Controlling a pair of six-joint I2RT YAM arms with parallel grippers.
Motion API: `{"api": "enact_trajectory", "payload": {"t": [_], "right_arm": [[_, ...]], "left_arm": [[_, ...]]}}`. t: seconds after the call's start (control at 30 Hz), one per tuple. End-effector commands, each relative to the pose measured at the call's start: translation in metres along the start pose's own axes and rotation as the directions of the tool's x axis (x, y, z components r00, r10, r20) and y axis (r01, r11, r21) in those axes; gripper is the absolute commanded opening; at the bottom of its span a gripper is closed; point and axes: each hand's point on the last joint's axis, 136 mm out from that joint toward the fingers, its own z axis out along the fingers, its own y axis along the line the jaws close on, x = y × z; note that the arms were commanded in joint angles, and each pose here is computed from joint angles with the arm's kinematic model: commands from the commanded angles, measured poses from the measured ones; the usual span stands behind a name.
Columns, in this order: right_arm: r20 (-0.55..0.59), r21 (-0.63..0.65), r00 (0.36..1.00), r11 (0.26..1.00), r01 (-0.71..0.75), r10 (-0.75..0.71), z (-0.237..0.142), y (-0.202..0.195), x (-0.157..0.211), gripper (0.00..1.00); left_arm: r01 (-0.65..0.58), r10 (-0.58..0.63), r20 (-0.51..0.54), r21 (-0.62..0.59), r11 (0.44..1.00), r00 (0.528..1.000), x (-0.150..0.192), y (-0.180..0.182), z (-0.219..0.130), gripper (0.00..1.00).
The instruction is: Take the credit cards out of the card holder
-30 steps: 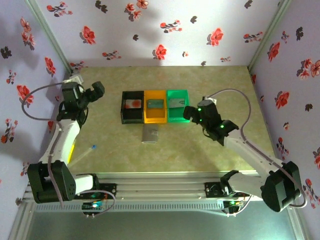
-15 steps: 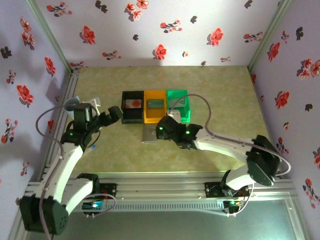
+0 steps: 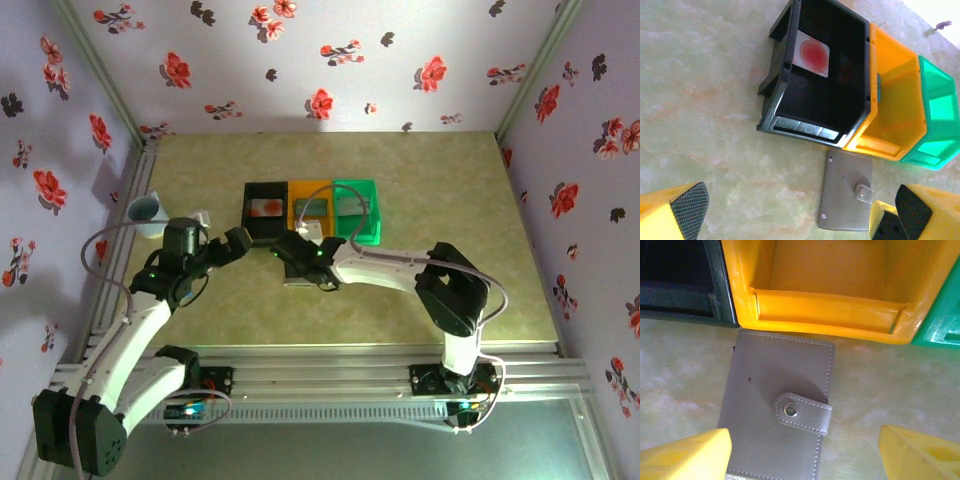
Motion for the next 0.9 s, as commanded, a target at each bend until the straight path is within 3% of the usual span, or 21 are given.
{"api": "enact_trajectory", "payload": {"t": [0.0,0.37,0.87], "right_arm": [[-0.023,0.02,1.0,1.0,0.002,-0.002,0.004,0.003,0.002,0.75],[-0.055,0.077,0.997,0.996,0.05,-0.046,0.024,0.008,0.005,0.57],[-0.096,0.124,0.995,0.992,0.025,-0.013,0.046,-0.008,0.011,0.47]], "left_arm": [[-0.001,0.001,-0.015,-0.006,1.0,1.0,0.011,0.006,-0.003,1.0],[0.044,-0.044,-0.013,0.0,0.999,0.999,0.034,0.021,-0.01,1.0],[0.032,-0.032,-0.017,0.016,0.999,0.999,0.04,0.021,-0.02,1.0]]}}
